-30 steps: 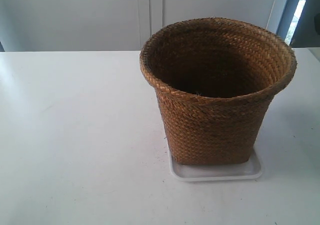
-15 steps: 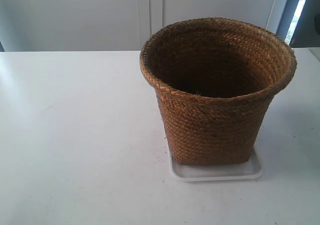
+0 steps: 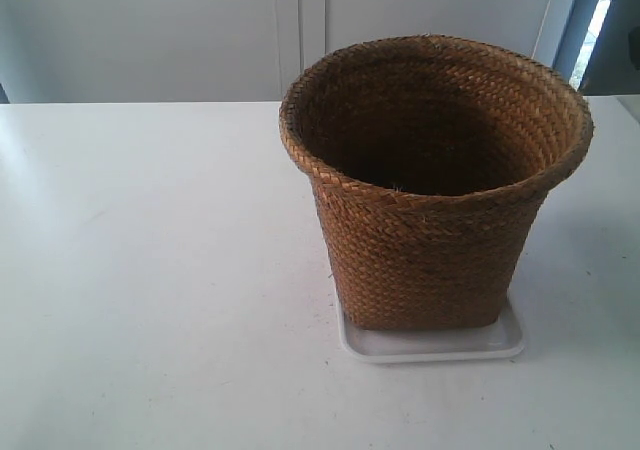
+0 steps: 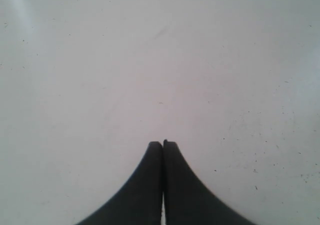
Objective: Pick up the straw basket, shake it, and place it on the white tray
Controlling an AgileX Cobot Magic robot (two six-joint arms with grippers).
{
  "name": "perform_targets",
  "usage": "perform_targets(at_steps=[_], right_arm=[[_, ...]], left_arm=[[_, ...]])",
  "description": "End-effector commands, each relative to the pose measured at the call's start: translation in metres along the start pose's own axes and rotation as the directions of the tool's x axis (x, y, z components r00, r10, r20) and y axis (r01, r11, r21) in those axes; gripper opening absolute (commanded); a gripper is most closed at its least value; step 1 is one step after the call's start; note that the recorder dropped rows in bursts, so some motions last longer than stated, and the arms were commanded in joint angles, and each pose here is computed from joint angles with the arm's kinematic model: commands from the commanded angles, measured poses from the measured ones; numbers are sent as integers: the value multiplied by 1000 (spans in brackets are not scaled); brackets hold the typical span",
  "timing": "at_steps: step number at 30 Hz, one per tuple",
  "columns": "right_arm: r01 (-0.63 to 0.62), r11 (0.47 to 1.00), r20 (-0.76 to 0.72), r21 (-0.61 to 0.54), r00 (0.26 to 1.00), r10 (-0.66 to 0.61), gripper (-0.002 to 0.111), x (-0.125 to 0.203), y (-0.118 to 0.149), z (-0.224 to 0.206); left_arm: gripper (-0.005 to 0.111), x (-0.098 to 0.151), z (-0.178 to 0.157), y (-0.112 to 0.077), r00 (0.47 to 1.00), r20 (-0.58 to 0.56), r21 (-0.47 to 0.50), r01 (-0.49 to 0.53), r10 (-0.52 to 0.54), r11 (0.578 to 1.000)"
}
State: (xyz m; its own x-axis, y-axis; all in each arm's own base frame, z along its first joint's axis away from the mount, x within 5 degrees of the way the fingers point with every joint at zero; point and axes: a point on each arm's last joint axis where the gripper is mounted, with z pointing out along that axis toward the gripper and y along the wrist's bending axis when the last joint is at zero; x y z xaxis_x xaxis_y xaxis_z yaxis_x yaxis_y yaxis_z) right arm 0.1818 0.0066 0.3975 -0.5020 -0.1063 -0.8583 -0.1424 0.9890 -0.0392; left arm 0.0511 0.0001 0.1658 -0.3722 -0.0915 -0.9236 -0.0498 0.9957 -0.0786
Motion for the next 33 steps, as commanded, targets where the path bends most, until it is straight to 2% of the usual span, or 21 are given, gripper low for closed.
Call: perform_targets(at_steps=[1,3,7,13,16,21,24,33], right_arm=[[13,1000,17,10,1000,-13,27,1,0,-6],[68,997,50,46,996,-70,27,1,-1,-19],[80,994,114,71,990,-88,27,13,2,-42],[70,991,262,116,960,-98,27,63,9,-57],[62,990,293,130,951,-98,27,101,12,-49],[33,991,261,126,963,-65,27,156,13,-18],[-10,990,303,138,952,-32,27,176,13,-5],[-19,987,410,159,911,-48,27,230,18,-1]], left_arm=[[0,1,0,0,1000,2,6,0,0,1000],[0,1,0,0,1000,2,6,0,0,1000],[0,1,0,0,1000,2,6,0,0,1000],[0,1,0,0,1000,2,6,0,0,1000],[0,1,0,0,1000,2,6,0,0,1000],[0,1,0,0,1000,2,6,0,0,1000],[0,1,0,0,1000,2,6,0,0,1000],[0,1,0,0,1000,2,6,0,0,1000]])
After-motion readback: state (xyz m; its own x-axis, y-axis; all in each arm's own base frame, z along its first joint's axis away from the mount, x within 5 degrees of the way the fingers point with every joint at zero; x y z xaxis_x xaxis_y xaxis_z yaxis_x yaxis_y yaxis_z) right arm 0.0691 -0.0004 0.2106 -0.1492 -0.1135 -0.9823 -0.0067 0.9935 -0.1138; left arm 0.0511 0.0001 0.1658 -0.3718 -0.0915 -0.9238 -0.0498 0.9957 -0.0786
